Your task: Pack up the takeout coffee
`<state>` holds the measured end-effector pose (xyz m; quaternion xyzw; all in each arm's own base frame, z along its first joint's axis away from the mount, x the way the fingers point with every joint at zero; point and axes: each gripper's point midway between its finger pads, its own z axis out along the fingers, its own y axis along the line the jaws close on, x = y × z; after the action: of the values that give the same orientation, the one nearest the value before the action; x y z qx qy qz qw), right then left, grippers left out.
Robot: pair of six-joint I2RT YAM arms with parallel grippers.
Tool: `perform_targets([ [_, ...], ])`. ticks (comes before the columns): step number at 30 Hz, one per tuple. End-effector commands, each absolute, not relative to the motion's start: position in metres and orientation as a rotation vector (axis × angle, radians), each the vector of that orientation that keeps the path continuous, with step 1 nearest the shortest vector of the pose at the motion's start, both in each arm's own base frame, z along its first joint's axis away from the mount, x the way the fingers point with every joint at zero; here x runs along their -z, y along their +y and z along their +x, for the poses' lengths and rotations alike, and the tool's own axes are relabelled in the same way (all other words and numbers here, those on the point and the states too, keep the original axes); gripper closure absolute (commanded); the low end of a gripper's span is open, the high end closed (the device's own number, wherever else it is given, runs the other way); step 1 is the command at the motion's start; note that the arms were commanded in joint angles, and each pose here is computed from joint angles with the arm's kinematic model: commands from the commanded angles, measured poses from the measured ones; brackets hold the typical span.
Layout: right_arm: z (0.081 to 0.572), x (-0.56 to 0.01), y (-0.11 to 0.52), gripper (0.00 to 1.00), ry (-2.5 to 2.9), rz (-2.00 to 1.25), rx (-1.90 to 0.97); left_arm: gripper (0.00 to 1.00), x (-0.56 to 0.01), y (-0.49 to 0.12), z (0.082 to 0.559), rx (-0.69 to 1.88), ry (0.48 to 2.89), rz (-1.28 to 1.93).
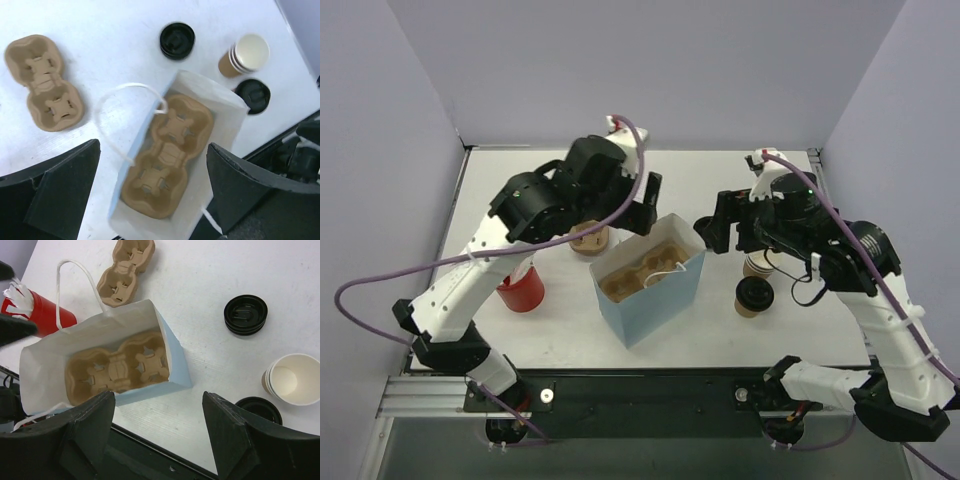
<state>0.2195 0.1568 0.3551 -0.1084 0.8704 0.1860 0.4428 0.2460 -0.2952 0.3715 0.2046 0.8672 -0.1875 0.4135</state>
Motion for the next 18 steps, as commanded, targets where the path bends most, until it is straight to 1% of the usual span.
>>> perform_targets([
  [1,0.244,-0.359,0.170,0.28,2.160,-0.317,-0.447,0.03,-0.396,-0.249,0.266,0.587,2.158,0.250],
  [3,0.255,-0.358,0.176,0.27,2.192,-0.339,-0.472,0.03,-0.396,-0.226,0.264,0.593,2.170,0.111],
  [4,0.259,-0.356,0.178,0.27,2.200,-0.349,-0.474,0.06,-0.394,-0.217,0.266,0.566,2.156,0.059],
  [5,0.267,-0.350,0.180,0.26,2.222,-0.357,-0.464,0.10,-0.380,-0.210,0.256,0.569,2.177,0.020],
  [6,0.269,-0.344,0.181,0.26,2.239,-0.382,-0.457,0.12,-0.377,-0.205,0.253,0.571,2.173,-0.006],
  [7,0.273,-0.338,0.181,0.25,2.259,-0.386,-0.448,0.18,-0.374,-0.202,0.250,0.581,2.169,-0.022],
  [12,0.283,-0.294,0.190,0.27,2.387,-0.458,-0.419,0.23,-0.350,-0.191,0.223,0.617,2.232,-0.055],
  [14,0.290,-0.279,0.189,0.29,2.424,-0.449,-0.360,0.24,-0.342,-0.191,0.215,0.624,2.267,-0.040],
  [15,0.291,-0.272,0.188,0.33,2.444,-0.448,-0.338,0.24,-0.333,-0.191,0.213,0.618,2.286,-0.032],
  [17,0.296,-0.258,0.192,0.37,2.475,-0.446,-0.308,0.25,-0.328,-0.195,0.213,0.638,2.285,-0.020],
  [18,0.297,-0.255,0.194,0.44,2.479,-0.443,-0.300,0.25,-0.323,-0.196,0.214,0.632,2.294,-0.015],
])
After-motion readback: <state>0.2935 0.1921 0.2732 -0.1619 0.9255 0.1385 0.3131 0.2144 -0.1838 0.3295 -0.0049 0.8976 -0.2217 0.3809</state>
